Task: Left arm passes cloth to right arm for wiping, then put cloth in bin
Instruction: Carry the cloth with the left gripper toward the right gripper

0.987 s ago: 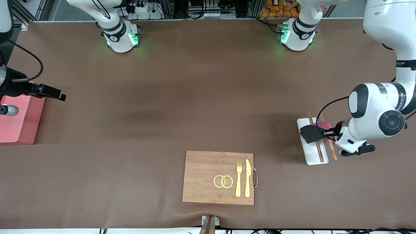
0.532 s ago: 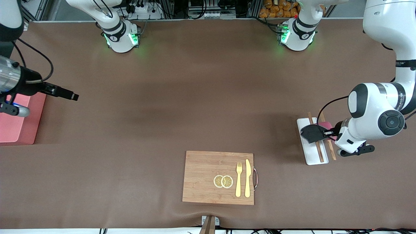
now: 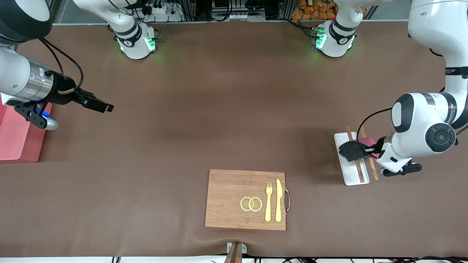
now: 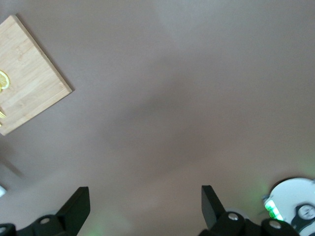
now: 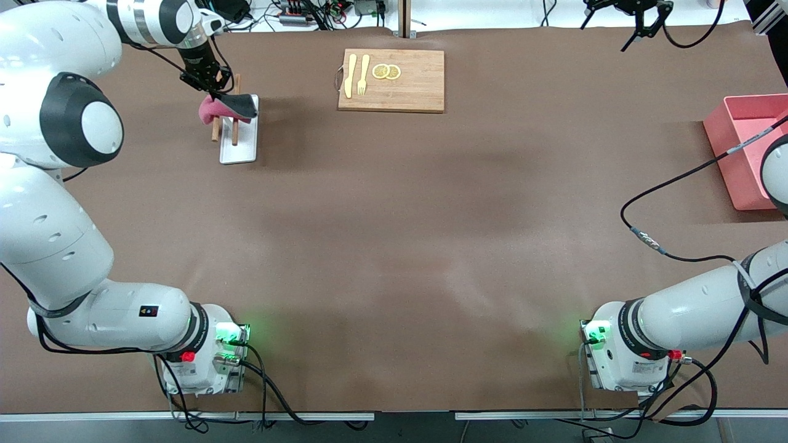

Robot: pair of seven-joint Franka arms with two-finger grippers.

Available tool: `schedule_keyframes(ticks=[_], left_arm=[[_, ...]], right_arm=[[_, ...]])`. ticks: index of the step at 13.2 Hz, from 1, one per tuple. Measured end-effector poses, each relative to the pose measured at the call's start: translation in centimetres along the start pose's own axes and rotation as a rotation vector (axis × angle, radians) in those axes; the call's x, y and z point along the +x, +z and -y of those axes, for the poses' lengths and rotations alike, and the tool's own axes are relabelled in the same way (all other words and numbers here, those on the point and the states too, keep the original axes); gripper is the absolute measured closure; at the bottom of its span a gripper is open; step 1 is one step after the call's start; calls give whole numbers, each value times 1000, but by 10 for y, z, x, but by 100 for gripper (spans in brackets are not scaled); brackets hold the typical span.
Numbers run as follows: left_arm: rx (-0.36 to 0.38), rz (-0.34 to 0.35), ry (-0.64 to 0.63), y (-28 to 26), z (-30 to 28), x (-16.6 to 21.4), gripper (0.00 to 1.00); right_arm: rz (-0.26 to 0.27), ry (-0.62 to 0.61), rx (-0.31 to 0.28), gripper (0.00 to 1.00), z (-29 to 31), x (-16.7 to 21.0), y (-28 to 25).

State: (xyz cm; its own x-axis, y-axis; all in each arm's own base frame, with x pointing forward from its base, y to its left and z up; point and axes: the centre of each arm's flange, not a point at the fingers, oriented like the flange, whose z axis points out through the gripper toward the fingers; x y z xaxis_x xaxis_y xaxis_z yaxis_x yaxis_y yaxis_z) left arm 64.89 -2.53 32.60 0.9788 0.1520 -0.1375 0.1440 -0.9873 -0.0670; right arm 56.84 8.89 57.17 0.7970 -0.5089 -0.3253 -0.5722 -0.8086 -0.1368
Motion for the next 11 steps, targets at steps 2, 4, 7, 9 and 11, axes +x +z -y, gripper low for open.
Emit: schedule_keyframes(ticks=[2,4,7,9,11], left_arm=[[-55,-23,19,-26,-24,-8,94],[-115,-33,42,-55,-50,-23,94],[-212,-31,37,-83,-81,-42,94],[-283,-14,7,-92,-99,-49,94],[-356,7,-39,-103,-128,-58,94]], right_arm=[[40,90,38,0,5,-2,2],[90,196,83,0,11,-6,2],[170,347,116,0,27,-19,8],[239,455,115,0,50,-32,23],[316,552,129,0,71,-33,43]])
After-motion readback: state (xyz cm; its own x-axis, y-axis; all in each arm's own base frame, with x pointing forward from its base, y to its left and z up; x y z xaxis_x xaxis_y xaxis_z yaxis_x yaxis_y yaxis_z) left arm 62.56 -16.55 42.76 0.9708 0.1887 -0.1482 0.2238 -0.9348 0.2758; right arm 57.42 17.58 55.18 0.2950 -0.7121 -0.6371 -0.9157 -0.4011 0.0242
